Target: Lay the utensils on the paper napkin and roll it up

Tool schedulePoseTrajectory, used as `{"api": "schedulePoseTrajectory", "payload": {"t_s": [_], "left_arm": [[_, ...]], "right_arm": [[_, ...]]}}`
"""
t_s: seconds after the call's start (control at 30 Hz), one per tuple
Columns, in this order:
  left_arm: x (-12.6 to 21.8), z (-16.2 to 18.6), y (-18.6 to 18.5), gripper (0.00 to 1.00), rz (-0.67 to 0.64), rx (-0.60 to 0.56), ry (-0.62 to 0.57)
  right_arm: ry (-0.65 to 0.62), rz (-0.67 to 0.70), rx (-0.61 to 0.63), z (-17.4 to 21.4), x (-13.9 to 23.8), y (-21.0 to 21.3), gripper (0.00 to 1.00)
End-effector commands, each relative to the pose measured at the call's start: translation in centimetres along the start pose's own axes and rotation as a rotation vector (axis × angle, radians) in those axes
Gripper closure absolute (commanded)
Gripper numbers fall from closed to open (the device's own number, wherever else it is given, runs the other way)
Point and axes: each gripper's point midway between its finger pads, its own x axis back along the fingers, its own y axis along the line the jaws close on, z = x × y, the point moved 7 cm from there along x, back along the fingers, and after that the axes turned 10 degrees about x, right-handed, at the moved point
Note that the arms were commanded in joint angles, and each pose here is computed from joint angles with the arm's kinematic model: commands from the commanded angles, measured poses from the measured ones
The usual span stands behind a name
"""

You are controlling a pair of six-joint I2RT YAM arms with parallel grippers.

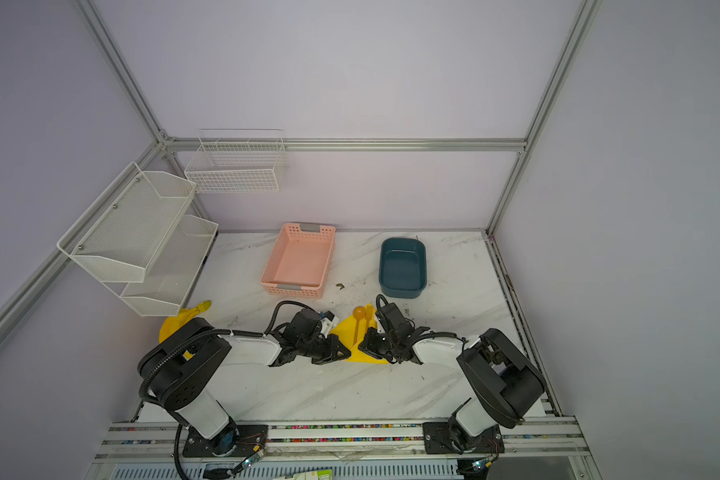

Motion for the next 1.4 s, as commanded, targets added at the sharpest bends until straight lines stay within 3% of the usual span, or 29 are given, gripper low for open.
{"api": "schedulePoseTrajectory", "payload": {"t_s": [0.0,0.4,0.83,1.37], "left_arm": [[0.0,-1.1,-2.0,0.87,0.035,-0.05,-0.027],[0.3,-1.0,-2.3,0.88,0.036,-0.057,-0.034],[1.1,-1.6,-4.6,0.87,0.062,-0.123,-0.036],[-0.7,-1.2,-8.1,0.87,0.102,-0.193,0.027]], "right_arm": [[-0.044,0.026,-0.011,-0.9,0.0,-0.2,0.87],[-0.003,-0.082,0.028,-0.9,0.8,2.0,0.89],[-0.009,0.094,-0.012,1.6,4.2,-0.6,0.91],[-0.001,0.182,-0.016,2.7,3.8,-2.9,0.91]]}}
